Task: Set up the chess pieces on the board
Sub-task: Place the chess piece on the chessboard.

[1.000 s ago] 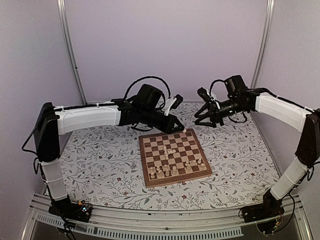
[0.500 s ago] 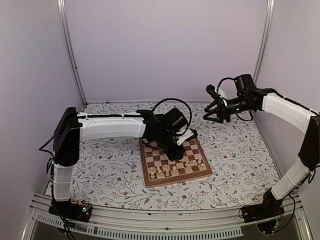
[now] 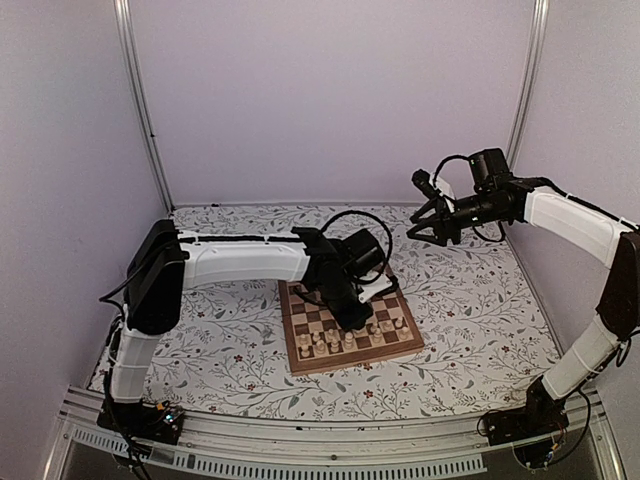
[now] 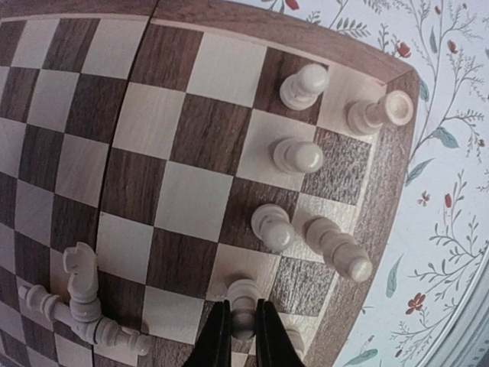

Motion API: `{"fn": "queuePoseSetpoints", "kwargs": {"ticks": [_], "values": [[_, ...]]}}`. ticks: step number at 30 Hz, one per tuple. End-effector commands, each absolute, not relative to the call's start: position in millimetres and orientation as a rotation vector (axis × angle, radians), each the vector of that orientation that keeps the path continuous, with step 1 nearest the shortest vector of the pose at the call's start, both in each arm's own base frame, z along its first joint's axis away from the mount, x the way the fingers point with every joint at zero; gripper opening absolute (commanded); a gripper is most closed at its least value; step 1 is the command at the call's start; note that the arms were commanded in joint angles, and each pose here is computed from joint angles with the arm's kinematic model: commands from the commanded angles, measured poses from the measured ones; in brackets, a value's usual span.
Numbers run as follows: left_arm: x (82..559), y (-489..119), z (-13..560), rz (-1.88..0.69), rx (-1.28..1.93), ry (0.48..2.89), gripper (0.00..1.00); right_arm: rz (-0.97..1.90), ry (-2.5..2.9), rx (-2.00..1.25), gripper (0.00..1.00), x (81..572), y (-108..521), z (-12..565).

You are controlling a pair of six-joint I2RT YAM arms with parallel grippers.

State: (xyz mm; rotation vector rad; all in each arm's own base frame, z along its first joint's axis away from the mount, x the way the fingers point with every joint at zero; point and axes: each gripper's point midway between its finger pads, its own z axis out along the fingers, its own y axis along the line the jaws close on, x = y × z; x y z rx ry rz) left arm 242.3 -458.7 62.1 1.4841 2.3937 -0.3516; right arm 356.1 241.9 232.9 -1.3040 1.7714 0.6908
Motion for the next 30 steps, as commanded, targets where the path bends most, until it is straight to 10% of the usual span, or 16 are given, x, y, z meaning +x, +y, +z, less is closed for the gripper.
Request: {"fn": "queuePoseSetpoints", "kwargs": {"ticks": [1, 20, 30], "values": [[234, -465, 61, -0.351, 1.547, 2.376, 0.05, 0.673, 1.778, -1.307, 0.51, 358, 239, 226], [236, -472, 67, -0.347, 1.559, 2.369, 0.26, 0.683, 1.785, -1.306, 0.51, 359, 240, 223], [266, -464, 176, -0.340, 1.310, 2.192, 0.38, 0.789, 1.793, -1.331, 0.49, 353, 249, 235]]}}
